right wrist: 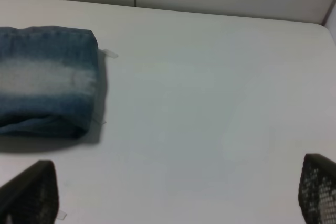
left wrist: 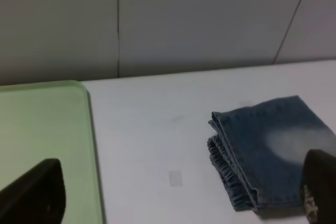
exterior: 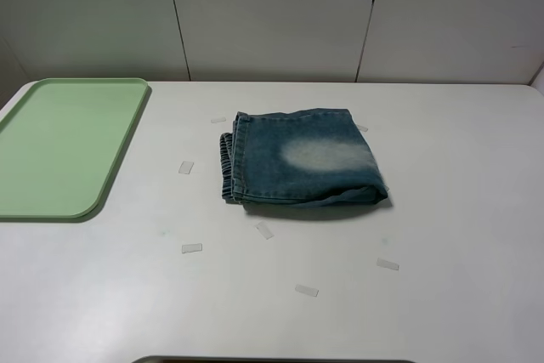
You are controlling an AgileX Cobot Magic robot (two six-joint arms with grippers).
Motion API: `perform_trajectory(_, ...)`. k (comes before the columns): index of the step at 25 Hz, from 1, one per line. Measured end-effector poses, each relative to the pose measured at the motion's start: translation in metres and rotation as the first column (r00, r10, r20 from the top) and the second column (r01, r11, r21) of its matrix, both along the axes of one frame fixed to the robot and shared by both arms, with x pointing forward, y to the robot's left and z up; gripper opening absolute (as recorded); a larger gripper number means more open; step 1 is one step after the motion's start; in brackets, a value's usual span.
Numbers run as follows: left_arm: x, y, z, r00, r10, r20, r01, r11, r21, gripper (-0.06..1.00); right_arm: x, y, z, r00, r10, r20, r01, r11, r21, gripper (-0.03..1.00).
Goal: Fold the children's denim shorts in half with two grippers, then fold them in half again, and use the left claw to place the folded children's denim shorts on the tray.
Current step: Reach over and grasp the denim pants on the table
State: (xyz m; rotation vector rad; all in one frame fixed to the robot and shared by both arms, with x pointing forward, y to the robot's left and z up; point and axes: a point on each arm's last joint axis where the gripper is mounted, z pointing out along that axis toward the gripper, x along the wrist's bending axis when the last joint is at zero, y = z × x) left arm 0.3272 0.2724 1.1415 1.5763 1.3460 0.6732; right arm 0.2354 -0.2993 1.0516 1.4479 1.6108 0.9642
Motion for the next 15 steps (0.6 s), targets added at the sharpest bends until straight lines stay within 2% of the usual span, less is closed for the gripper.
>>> perform_trajectory(2,0.025,-0.009,0.002,0.997,-0.035,-0.066,0.035,0.999,0.000,0.88,0.000,0.000,0.000,1.000,0.000,0.000,0.000,1.000,0.000,0.69)
perform_trajectory(5,0.062,-0.026,-0.010,0.975,-0.113,-0.192,0.108,0.993,-0.039,0.88,0.000,0.000,0.000,1.000,0.000,0.000,0.000,1.000,0.000,0.69)
perform_trajectory(8,0.095,-0.044,-0.032,0.931,-0.211,-0.297,0.185,0.976,-0.113,0.88,0.000,0.000,0.000,1.000,0.000,0.000,0.000,1.000,0.000,0.69)
perform_trajectory(10,0.115,-0.057,-0.048,0.895,-0.276,-0.350,0.221,0.957,-0.189,0.88,0.000,0.000,0.000,1.000,0.000,0.000,0.000,1.000,0.000,0.69)
perform_trajectory(15,0.151,-0.078,-0.083,0.832,-0.390,-0.395,0.272,0.907,-0.322,0.88,0.000,0.000,0.000,1.000,0.000,0.000,0.000,1.000,0.000,0.69)
